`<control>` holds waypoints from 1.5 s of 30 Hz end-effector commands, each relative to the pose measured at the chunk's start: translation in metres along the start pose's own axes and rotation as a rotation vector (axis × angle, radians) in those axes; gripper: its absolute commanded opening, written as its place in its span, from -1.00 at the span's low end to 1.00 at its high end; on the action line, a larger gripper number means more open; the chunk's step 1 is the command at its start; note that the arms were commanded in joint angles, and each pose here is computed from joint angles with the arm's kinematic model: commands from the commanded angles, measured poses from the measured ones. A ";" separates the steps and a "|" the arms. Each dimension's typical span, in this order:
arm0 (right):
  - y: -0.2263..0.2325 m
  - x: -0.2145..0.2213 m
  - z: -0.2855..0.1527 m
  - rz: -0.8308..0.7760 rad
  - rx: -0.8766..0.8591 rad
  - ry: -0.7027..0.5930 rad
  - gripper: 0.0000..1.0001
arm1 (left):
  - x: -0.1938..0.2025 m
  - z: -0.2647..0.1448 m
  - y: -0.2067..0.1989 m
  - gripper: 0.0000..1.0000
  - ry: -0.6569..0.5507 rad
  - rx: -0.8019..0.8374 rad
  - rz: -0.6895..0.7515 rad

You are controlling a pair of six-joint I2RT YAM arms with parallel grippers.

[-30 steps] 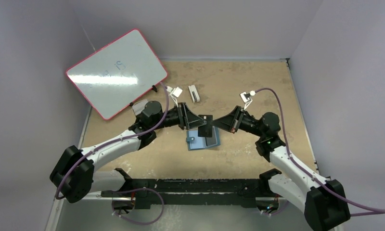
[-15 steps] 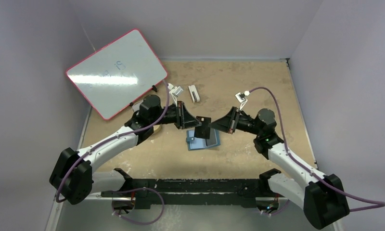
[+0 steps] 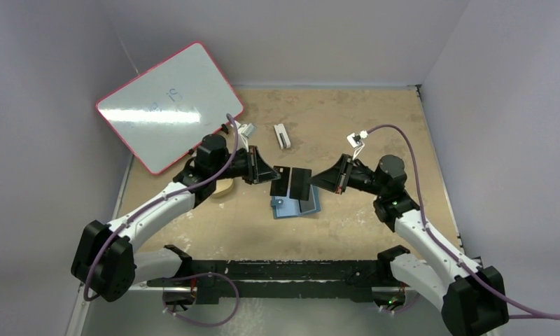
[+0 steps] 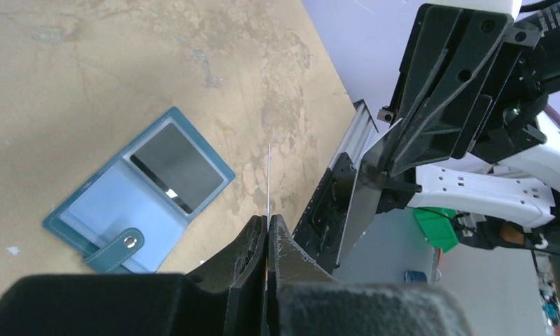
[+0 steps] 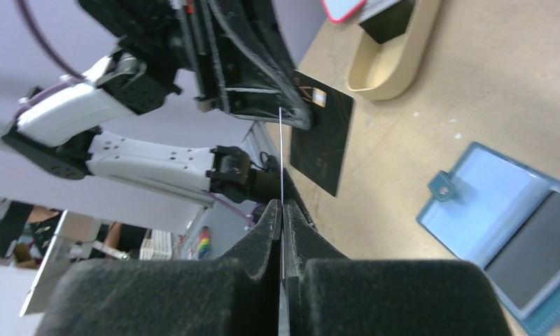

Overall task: Put the credit cards into the card holder
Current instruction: Adjust the credit card, then insert the credit card into the card holder.

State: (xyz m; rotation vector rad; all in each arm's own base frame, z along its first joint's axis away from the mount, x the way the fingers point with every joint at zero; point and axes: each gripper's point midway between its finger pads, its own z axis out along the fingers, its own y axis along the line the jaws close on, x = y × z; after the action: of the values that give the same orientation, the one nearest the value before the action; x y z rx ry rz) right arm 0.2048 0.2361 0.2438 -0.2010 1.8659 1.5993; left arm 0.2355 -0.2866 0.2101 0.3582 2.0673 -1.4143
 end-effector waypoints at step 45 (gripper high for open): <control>-0.199 0.053 0.016 0.123 0.487 0.129 -1.00 | 0.114 -0.004 0.168 -1.00 0.152 -0.616 -0.248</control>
State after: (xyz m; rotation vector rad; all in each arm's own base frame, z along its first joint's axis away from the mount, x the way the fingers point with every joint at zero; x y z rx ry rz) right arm 0.2659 0.2207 0.0419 0.0741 2.3949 1.1770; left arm 0.2305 -0.2482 0.0314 -0.0675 2.5635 -1.0045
